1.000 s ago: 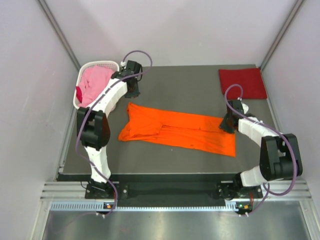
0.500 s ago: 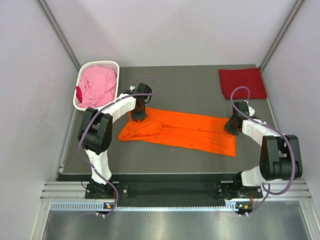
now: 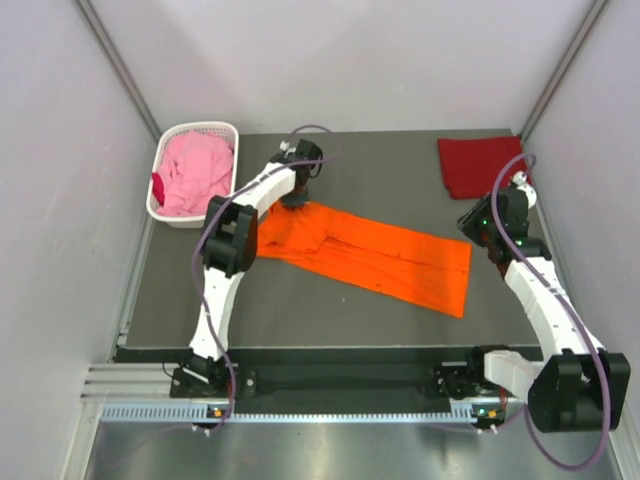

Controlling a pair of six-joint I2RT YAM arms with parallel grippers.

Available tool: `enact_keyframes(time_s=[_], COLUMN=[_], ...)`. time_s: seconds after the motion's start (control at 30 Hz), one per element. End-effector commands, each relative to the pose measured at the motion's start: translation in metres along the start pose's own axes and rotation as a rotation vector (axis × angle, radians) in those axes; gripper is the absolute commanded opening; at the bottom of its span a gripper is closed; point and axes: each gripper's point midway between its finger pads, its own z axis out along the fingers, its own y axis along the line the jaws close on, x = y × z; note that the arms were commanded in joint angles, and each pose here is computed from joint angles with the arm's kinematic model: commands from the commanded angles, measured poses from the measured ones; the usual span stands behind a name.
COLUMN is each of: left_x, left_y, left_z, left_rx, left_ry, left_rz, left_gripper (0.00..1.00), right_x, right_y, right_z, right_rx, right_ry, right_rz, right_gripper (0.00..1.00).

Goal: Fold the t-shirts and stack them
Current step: Fold the tshirt

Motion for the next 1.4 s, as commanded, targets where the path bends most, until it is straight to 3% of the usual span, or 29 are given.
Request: enact_keyframes(time_s=[0.0, 0.17, 0.27, 0.3, 0.37, 0.4, 0.5, 0.57, 0.6, 0.63, 0.67, 0.73, 0.9, 1.13, 1.37], left_x=[-0.052, -0.113, -0.141, -0.161, -0.155, -0.168, -0.153, -0.122, -0.111, -0.107, -0.077, -0.057, 0.028, 0.101, 0.149], left_y=[-0.044, -0.098, -0.128, -0.132, -0.139, -0.135, -0.137, -0.139, -0.144, -0.133, -0.131, -0.145, -0.182, -0.227, -0.224], left_z=[0.056, 0.052, 0.004, -0.036, -0.06, -0.1, -0.145, -0.145, -0.169, -0.167, -0.151, -0.186, -0.194, -0.171, -0.147], left_rx=[0.116, 0.436, 0.648, 0.722, 0.747, 0.781, 0.816, 0.771, 0.757, 0.645, 0.589, 0.673, 0.817, 0.794, 0.65], left_ry=[-0.142, -0.256, -0.332, -0.402, -0.421, -0.483, -0.496, -0.434, -0.462, -0.498, -0.464, -0.497, -0.345, -0.211, -0.09], left_rz=[-0.046, -0.141, -0.151, -0.143, -0.11, -0.108, -0.078, -0.057, -0.001, 0.001, 0.041, 0.037, 0.013, 0.12, 0.137], left_gripper=[0.21, 0.25, 0.26, 0.27, 0.28, 0.3, 0.31, 0.31, 0.31, 0.32, 0.32, 0.29, 0.16, 0.06, 0.04], right_x=[-0.036, -0.048, -0.048, -0.046, -0.045, -0.043, -0.037, -0.03, -0.027, -0.024, -0.016, -0.013, -0.018, -0.021, -0.018], right_y=[0.033, 0.047, 0.051, 0.052, 0.054, 0.054, 0.049, 0.043, 0.042, 0.04, 0.042, 0.042, 0.051, 0.057, 0.052], right_z=[-0.014, -0.013, -0.009, -0.007, -0.008, -0.01, -0.014, -0.017, -0.018, -0.018, -0.022, -0.029, -0.049, -0.062, -0.058], right_rx=[-0.135, -0.161, -0.153, -0.15, -0.158, -0.16, -0.151, -0.133, -0.132, -0.129, -0.153, -0.168, -0.223, -0.255, -0.235], right_ry=[-0.107, -0.136, -0.119, -0.107, -0.096, -0.093, -0.069, -0.039, -0.028, -0.017, 0.026, 0.051, 0.047, 0.037, 0.049], right_rz=[0.049, 0.041, 0.008, -0.007, -0.031, -0.039, -0.061, -0.077, -0.081, -0.08, -0.082, -0.088, -0.103, -0.111, -0.124], right_gripper=[0.33, 0.33, 0.33, 0.33, 0.33, 0.33, 0.34, 0.35, 0.35, 0.36, 0.36, 0.37, 0.37, 0.37, 0.37])
